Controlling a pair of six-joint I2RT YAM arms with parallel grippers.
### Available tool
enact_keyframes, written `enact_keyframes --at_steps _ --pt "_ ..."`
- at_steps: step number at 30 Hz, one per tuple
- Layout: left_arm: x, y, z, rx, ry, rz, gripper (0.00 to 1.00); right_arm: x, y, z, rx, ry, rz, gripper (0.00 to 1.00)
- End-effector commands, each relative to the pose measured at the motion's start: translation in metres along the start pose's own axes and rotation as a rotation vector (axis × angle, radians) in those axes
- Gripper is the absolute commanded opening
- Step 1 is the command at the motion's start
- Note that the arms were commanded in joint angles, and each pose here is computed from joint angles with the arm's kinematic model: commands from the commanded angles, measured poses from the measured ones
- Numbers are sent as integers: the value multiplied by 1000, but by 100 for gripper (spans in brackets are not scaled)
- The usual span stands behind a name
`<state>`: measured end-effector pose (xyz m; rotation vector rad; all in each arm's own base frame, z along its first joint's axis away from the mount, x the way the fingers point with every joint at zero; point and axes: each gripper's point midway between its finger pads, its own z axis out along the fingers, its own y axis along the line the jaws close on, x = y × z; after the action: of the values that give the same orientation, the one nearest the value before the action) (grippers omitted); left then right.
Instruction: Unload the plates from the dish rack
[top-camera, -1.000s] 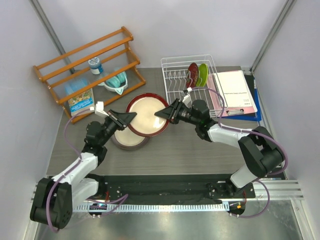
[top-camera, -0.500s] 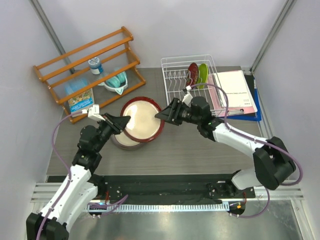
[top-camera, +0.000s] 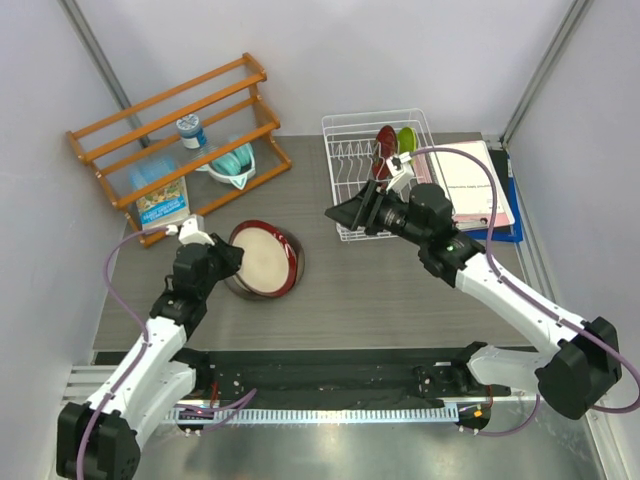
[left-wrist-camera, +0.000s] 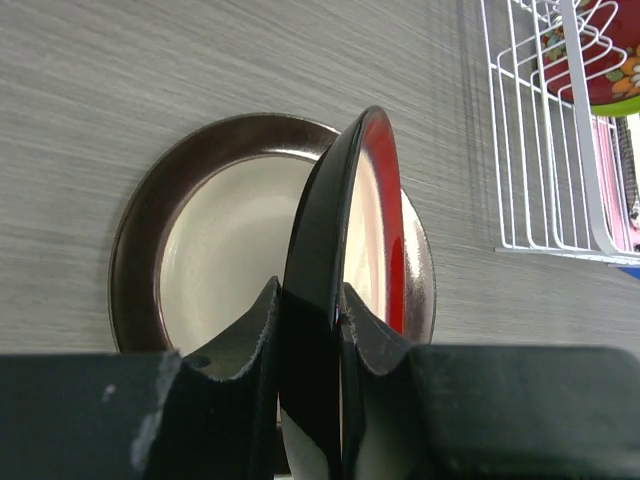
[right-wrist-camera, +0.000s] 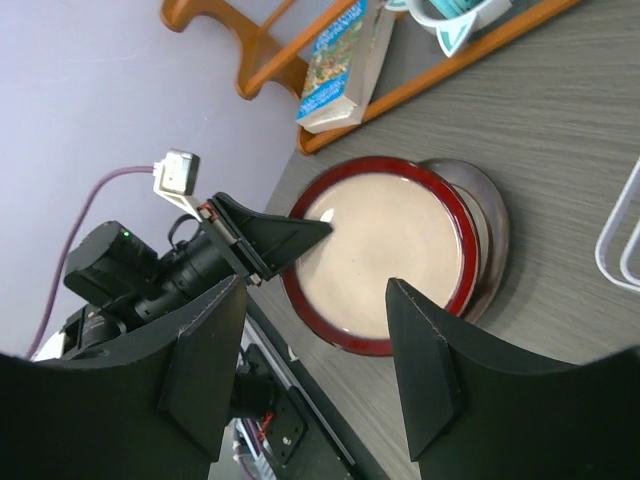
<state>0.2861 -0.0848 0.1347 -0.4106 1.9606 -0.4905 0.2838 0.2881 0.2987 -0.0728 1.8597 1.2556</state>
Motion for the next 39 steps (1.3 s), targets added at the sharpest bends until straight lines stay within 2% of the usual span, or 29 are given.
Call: enact_keyframes --at_steps 1,10,11,12,14,16,18,22,25,31,34,37,39 --pt "-40 -23 4 82 -157 -3 0 -2 -7 -2 34 0 -39 63" --pt "-20 -10 21 44 -115 -11 0 2 -16 3 58 22 -49 63" --pt "-16 -6 23 32 -111 -10 4 1 -18 2 69 20 -54 63" --pt "-13 -3 24 18 -102 -12 16 -1 -19 3 77 19 -64 63" --pt "-8 3 28 -9 -80 -8 31 -2 -22 2 93 18 -69 64" --pt "-2 11 30 -44 -65 0 27 -4 -25 1 103 13 -72 64" --pt "1 19 31 -78 -63 -1 43 -7 -25 1 106 8 -74 64" --pt "10 25 34 -94 -42 3 50 -9 -29 1 119 6 -75 64" --pt "16 29 36 -103 -25 5 48 -12 -32 1 125 0 -78 64" --pt "24 34 44 -120 0 19 54 -21 -48 3 187 10 -102 64" --pt "29 35 49 -127 30 30 64 -33 -62 4 245 1 -128 64" --pt "29 37 54 -154 47 37 69 -53 -86 3 366 -45 -170 65" --pt "25 40 57 -182 46 48 79 -69 -97 4 431 -64 -219 65"
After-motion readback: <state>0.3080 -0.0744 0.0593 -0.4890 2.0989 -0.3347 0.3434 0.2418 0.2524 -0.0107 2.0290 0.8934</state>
